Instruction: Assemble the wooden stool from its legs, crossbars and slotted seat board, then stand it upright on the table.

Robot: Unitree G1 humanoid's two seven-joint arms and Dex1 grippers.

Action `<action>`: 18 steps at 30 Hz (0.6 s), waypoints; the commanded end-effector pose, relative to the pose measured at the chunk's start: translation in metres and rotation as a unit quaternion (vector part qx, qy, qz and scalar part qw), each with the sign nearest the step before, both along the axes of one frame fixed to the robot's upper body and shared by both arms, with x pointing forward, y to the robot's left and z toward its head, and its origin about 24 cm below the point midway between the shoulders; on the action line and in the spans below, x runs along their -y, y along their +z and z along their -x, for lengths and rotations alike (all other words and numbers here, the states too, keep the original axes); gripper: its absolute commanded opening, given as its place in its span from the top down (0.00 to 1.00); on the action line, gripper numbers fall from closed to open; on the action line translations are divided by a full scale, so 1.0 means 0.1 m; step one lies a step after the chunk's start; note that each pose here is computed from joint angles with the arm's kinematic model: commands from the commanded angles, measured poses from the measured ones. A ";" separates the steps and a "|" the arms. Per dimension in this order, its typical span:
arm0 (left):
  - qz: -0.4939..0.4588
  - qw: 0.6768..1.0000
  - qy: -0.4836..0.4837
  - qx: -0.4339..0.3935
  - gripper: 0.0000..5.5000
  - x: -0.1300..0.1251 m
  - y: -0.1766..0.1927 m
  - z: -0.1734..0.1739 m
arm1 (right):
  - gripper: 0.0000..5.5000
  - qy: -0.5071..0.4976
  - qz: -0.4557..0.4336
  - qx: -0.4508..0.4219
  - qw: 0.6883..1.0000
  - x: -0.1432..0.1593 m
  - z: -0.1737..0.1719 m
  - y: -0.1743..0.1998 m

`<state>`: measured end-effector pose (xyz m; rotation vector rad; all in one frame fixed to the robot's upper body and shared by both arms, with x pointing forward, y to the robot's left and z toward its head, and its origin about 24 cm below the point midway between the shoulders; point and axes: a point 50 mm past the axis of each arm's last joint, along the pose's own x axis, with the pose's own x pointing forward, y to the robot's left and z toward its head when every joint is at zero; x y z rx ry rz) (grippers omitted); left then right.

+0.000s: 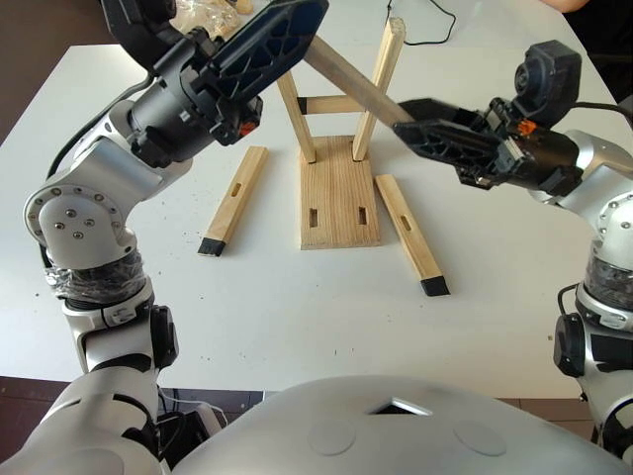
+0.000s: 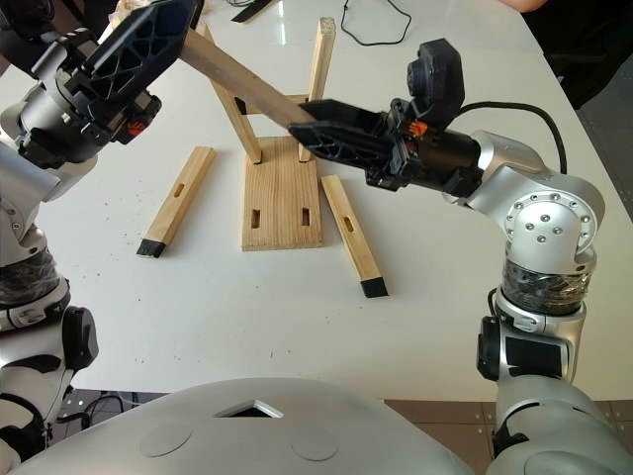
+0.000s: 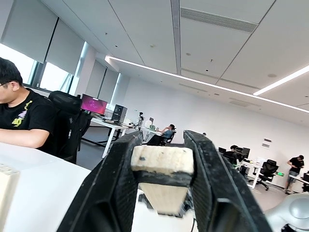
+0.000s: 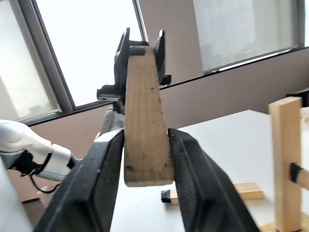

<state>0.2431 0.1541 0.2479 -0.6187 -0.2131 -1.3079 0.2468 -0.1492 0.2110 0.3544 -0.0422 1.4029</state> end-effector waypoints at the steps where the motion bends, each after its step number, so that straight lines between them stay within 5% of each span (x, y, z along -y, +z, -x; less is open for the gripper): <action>1: -0.013 1.000 0.021 0.003 0.76 -0.03 -0.02 -0.03 | 0.56 -0.031 0.031 0.015 0.999 0.01 -0.02 -0.09; 5: -0.047 0.995 0.086 0.006 0.76 -0.19 -0.08 -0.15 | 0.55 -0.057 0.063 0.017 0.996 0.10 -0.10 -0.19; 10: -0.237 0.937 0.258 0.003 0.76 -0.89 -0.42 -0.27 | 0.55 -0.215 0.094 0.025 0.972 0.26 -0.39 -0.36; 14: -0.385 0.856 0.343 -0.037 0.76 -1.54 -0.76 -0.13 | 0.55 -0.391 0.203 -0.001 0.898 0.35 -0.66 -0.71; 18: -0.464 0.826 0.314 -0.062 0.76 -1.72 -0.97 0.01 | 0.55 -0.484 0.235 0.009 0.843 0.51 -0.74 -0.81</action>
